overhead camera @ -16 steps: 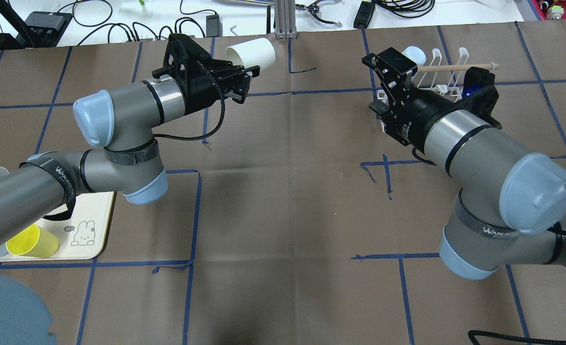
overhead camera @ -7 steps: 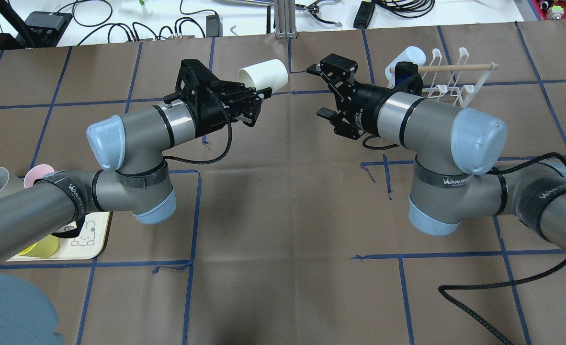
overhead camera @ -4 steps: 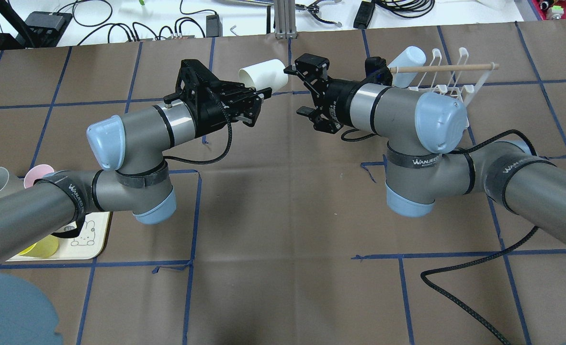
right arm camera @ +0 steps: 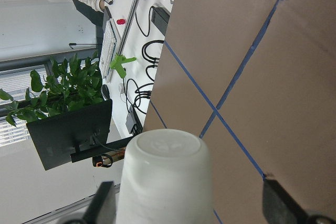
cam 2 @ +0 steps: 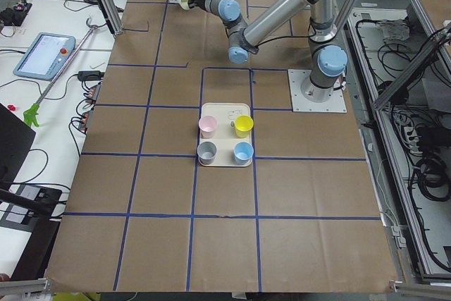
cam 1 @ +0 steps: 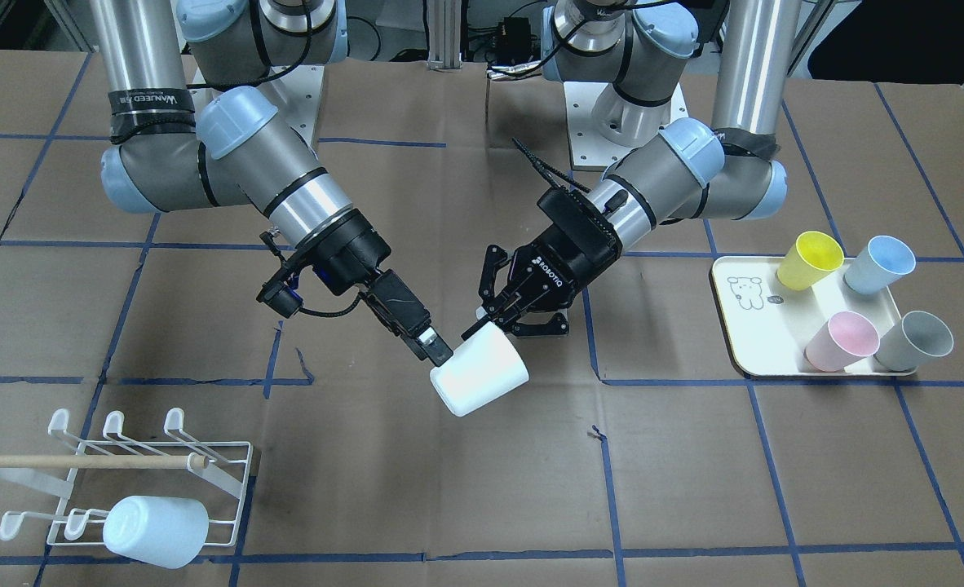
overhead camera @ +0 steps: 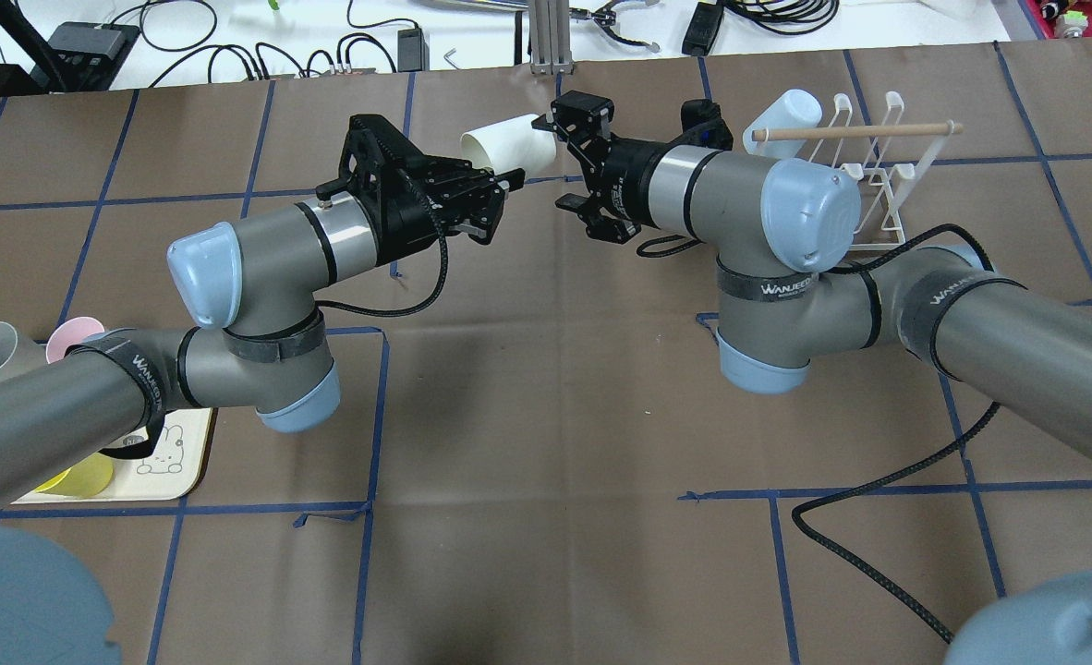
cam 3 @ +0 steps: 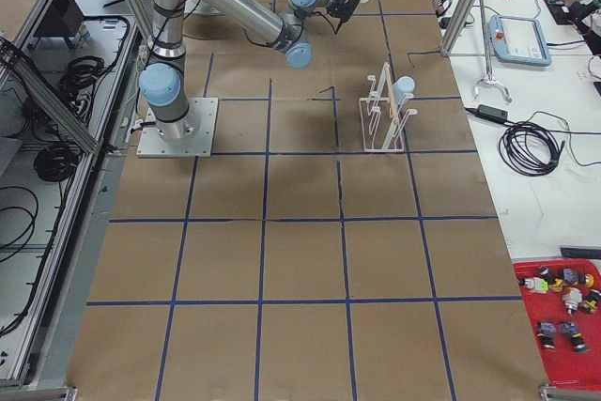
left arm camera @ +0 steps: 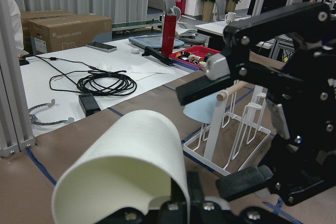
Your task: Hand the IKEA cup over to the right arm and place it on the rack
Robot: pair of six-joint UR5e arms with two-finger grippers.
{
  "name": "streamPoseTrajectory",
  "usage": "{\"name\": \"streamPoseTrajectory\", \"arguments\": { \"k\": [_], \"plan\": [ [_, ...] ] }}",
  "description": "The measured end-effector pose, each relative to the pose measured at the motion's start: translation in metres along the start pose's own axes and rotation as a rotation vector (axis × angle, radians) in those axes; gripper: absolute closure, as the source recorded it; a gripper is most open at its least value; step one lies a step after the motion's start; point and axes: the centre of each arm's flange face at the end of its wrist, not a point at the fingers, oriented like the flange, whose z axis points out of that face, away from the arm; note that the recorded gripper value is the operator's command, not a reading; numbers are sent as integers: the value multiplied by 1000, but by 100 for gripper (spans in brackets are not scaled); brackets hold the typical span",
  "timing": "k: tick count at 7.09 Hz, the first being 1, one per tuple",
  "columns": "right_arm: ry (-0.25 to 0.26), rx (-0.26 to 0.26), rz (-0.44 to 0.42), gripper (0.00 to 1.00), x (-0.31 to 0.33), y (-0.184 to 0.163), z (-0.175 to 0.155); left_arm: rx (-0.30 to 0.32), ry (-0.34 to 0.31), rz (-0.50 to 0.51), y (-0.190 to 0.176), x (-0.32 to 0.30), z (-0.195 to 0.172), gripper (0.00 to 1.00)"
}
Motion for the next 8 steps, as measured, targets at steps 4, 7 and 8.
{"name": "streamPoseTrajectory", "arguments": {
  "k": [4, 7, 8],
  "plan": [
    [-2, 0, -9, 3, -8, 3, 22, 0, -1, 1, 0, 0, 0, 94],
    [4, -6, -5, 4, -10, 9, 31, 6, -2, 7, 0, 1, 0, 94],
    [8, -9, -5, 11, -8, 11, 33, 8, -3, 9, -1, 1, 0, 94]
  ]
}}
